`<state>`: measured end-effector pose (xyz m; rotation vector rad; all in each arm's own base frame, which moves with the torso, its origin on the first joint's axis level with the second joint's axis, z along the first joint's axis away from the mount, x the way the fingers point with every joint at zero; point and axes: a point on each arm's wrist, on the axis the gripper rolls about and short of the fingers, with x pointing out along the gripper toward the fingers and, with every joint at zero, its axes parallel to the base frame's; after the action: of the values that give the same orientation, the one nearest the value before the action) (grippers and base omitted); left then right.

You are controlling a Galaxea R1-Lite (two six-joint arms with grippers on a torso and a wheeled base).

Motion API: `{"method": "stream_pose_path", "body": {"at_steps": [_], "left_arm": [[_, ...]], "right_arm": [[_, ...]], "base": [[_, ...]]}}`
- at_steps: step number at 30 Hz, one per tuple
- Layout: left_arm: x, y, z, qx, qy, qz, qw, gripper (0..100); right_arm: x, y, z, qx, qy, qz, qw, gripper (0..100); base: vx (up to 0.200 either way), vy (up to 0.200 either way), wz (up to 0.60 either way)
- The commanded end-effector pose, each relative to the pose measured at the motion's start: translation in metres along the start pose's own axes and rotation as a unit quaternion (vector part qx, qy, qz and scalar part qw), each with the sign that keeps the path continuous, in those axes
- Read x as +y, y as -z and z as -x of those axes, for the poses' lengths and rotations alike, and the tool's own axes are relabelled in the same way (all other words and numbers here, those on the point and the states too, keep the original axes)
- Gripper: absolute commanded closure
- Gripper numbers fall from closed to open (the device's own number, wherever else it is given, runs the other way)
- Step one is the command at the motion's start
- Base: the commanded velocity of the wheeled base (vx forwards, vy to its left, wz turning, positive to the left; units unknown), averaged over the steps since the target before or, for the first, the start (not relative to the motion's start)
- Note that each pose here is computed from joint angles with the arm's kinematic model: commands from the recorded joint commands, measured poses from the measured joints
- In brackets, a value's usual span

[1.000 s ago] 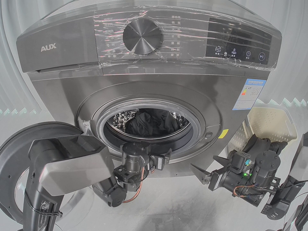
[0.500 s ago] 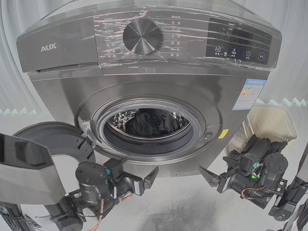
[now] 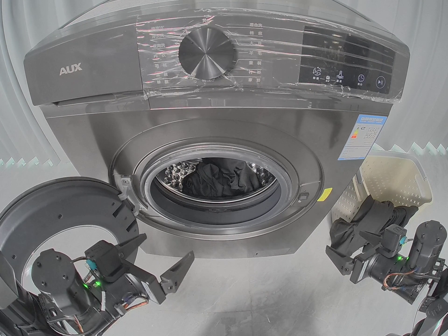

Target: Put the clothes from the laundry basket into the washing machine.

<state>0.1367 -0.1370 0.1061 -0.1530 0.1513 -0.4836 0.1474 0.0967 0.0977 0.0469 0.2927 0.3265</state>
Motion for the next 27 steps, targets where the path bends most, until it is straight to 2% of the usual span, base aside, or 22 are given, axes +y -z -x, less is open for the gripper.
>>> {"method": "stream_pose_path", "body": {"at_steps": [1, 7, 15, 16, 19, 21, 23, 27], "left_arm": [[0.006, -0.011, 0.013, -0.03, -0.022, -0.002, 0.9993, 0], [0.01, -0.017, 0.021, -0.038, -0.039, 0.001, 0.9985, 0], [0.018, -0.023, 0.05, -0.02, -0.045, -0.016, 0.9986, 0], [0.023, -0.025, 0.062, -0.015, -0.052, -0.019, 0.9984, 0], [0.027, -0.025, 0.075, -0.01, -0.054, -0.021, 0.9982, 0], [0.032, -0.025, 0.09, -0.008, -0.056, -0.022, 0.9981, 0], [0.036, -0.024, 0.097, -0.006, -0.064, -0.017, 0.9978, 0], [0.047, -0.019, 0.115, -0.001, -0.098, -0.014, 0.9951, 0]], "right_arm": [[-0.006, -0.004, 0.022, -0.012, 0.019, -0.011, 0.9997, 0], [-0.012, -0.008, 0.039, -0.021, 0.033, -0.03, 0.9988, 0], [-0.021, -0.002, 0.064, -0.002, 0.043, -0.036, 0.9984, 0], [-0.026, 0.001, 0.073, 0.003, 0.052, -0.038, 0.9979, 0], [-0.033, 0.003, 0.083, 0.004, 0.08, -0.039, 0.996, 0], [-0.039, 0.002, 0.092, -0.017, 0.104, -0.038, 0.9937, 0], [-0.041, 0.002, 0.097, -0.028, 0.113, -0.038, 0.9924, 0], [-0.047, 0.009, 0.11, -0.029, 0.141, -0.046, 0.9885, 0]], "base": [[-0.2, 0.0, 0.0], [-0.2, 0.0, 0.0], [-0.2, 0.0, 0.0], [-0.2, 0.0, 0.0], [-0.2, 0.0, 0.0], [0.0, 0.0, 0.0], [0.0, 0.0, 0.0], [0.0, 0.0, 0.0]]}}
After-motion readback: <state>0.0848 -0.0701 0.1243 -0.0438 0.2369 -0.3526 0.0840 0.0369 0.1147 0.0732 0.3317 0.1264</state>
